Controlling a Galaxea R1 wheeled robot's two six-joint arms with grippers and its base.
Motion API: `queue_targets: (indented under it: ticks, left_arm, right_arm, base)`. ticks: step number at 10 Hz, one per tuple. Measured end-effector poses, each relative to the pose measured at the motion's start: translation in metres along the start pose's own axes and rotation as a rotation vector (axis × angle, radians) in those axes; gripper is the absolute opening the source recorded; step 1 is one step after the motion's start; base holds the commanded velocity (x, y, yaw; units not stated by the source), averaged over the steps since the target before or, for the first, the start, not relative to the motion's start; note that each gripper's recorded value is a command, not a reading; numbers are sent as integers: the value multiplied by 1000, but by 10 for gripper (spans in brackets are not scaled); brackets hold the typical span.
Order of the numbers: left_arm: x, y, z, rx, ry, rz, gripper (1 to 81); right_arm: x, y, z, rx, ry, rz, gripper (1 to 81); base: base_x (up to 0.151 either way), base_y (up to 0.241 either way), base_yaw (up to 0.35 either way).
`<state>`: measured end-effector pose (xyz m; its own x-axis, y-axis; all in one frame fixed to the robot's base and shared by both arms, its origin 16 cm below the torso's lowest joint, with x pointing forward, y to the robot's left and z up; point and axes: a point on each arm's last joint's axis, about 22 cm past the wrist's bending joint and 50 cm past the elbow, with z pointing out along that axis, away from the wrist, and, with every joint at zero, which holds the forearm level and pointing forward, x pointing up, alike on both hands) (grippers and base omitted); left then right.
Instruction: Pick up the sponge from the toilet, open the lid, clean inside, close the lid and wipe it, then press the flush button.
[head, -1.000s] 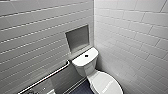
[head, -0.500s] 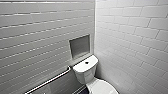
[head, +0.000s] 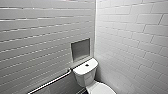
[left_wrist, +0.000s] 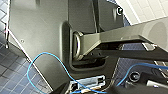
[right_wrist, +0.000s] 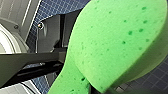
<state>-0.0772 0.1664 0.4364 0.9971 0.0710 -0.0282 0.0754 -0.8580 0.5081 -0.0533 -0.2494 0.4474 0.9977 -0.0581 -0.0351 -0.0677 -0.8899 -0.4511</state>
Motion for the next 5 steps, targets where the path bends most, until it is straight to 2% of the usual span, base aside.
queue_targets:
  ticks: [2,3,5]
  left_arm:
    - [-18,2,-3,2,-58,-35,811]
    - [-16,3,-4,3,-69,-40,811]
    - [10,-1,-7,11,-37,-22,811]
  right_arm:
    - [-19,-4,-1,1,-64,30,10]
    - [-15,-3,-2,-1,-73,34,10]
    - [10,-8,1,9,-32,21,10]
  base:
    - [0,0,0]
    - [0,0,0]
    - [0,0,0]
